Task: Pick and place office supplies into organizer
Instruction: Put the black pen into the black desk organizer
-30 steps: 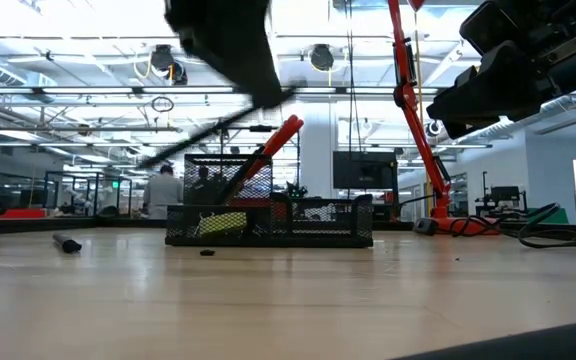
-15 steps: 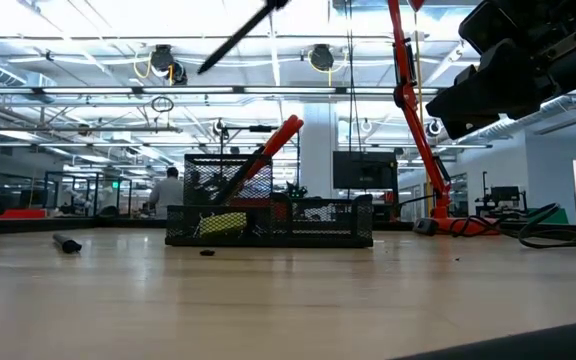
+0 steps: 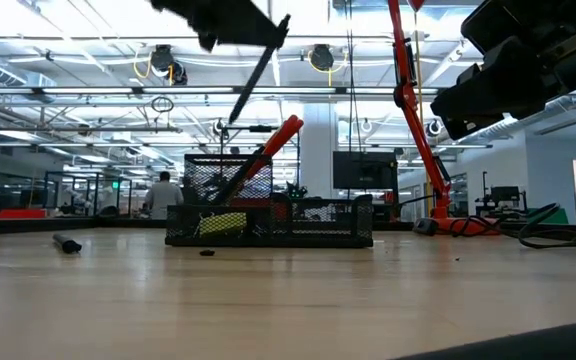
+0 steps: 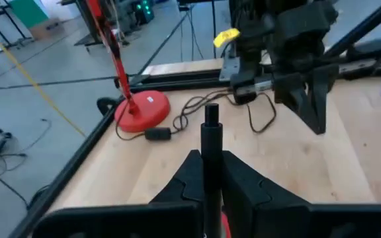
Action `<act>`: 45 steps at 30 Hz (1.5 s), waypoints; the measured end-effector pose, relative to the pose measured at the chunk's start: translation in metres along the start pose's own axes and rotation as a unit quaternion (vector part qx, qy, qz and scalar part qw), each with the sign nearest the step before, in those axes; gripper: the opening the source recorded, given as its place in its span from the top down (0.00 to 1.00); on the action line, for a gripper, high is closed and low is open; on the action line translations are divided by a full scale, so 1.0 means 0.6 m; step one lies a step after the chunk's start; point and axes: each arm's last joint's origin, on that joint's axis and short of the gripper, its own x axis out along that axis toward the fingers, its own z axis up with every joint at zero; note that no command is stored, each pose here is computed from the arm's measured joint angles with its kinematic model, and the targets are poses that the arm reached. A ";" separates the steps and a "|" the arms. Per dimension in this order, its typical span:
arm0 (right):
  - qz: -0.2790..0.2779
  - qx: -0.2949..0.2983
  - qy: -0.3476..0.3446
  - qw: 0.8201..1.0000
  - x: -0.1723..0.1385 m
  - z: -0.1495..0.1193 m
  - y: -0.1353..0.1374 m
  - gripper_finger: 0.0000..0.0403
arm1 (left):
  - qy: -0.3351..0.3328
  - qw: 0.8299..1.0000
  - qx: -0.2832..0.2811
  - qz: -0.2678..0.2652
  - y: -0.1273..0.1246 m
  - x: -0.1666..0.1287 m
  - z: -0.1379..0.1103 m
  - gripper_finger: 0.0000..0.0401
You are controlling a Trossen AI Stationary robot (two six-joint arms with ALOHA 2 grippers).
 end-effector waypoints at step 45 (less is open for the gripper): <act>-0.001 -0.013 -0.020 1.000 0.000 0.006 0.001 0.99 | 0.038 0.988 -0.137 -0.057 0.085 0.014 -0.207 0.83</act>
